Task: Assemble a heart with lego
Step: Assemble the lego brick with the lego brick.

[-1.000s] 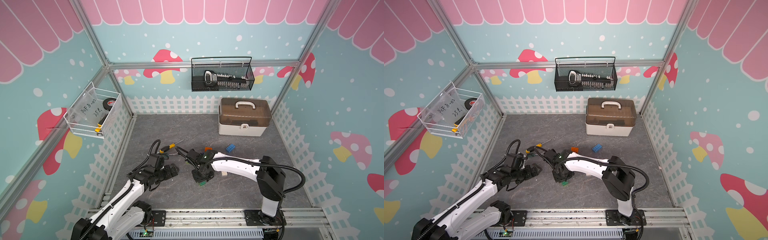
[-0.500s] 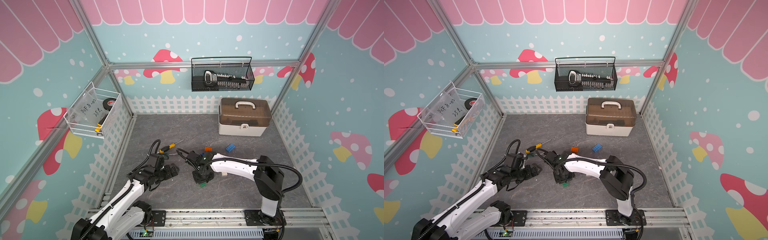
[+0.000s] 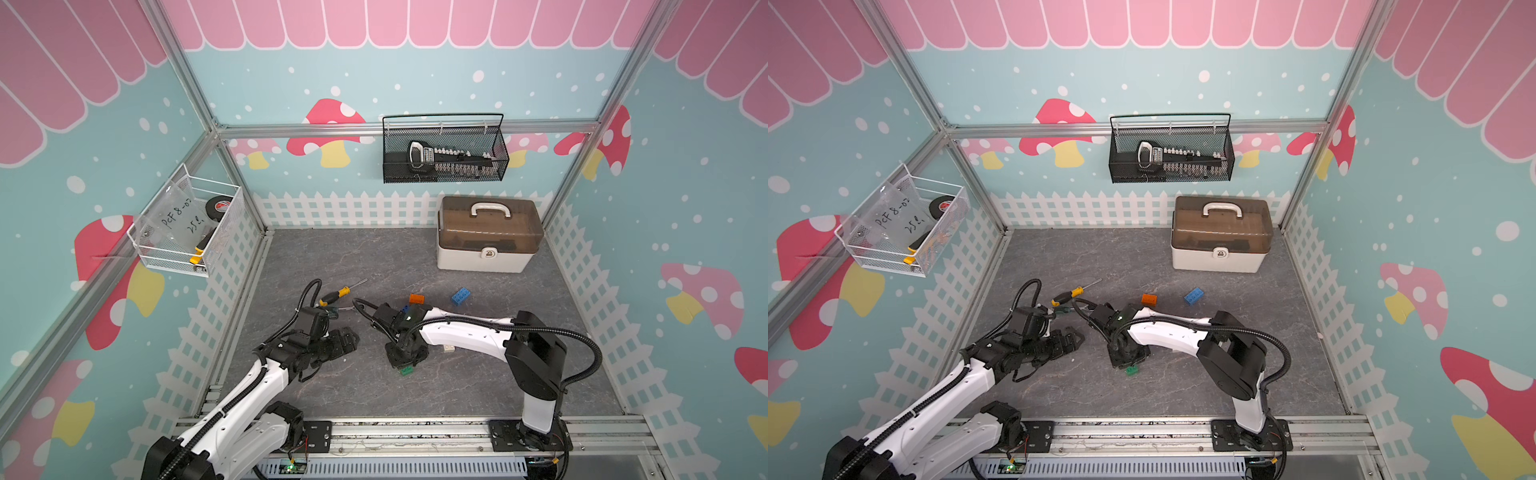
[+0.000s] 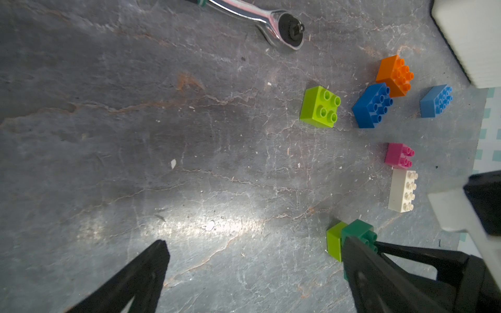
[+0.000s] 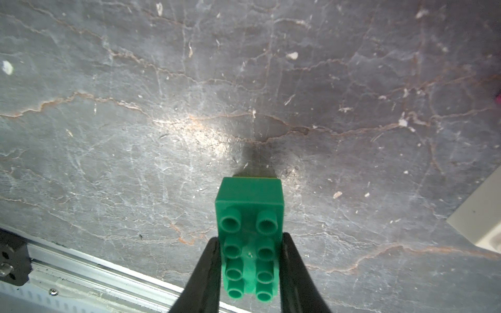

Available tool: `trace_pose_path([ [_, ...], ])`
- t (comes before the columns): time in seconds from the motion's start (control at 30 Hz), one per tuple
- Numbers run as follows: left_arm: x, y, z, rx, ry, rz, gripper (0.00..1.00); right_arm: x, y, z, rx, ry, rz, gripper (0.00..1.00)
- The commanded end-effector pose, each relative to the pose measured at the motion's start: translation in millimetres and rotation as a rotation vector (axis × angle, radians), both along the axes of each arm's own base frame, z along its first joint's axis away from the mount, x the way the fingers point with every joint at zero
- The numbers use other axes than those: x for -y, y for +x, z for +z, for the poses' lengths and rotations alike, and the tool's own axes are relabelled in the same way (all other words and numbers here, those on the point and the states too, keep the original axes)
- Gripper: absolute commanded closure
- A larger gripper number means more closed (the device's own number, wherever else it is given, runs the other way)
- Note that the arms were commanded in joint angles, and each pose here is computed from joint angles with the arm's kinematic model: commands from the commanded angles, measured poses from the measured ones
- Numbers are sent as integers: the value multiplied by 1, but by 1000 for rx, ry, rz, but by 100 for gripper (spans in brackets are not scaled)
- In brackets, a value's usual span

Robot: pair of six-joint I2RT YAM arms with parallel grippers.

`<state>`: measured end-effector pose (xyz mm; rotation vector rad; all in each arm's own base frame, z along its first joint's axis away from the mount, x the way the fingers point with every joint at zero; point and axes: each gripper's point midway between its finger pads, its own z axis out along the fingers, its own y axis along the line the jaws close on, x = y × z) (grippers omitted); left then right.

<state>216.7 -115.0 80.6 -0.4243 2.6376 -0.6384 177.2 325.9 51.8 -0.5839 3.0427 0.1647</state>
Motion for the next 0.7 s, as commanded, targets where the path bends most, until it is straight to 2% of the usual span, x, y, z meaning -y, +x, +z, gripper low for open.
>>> trace_pose_path([
  [0.0,0,-2,-2,-6,-9,11,1,18,-7,-30,-61,-113,-39,81],
  [0.1,1,-2,-2,-5,-12,10,1,23,-7,-34,-67,-144,-39,81],
  [0.47,1,-1,0,-2,-11,13,1,17,22,-43,-44,-92,-80,81],
  [0.57,1,-1,-1,-2,-11,12,1,27,18,-50,-63,-115,-67,82],
  [0.67,0,-1,-1,-1,-8,13,0,37,4,-67,-119,-179,11,83],
])
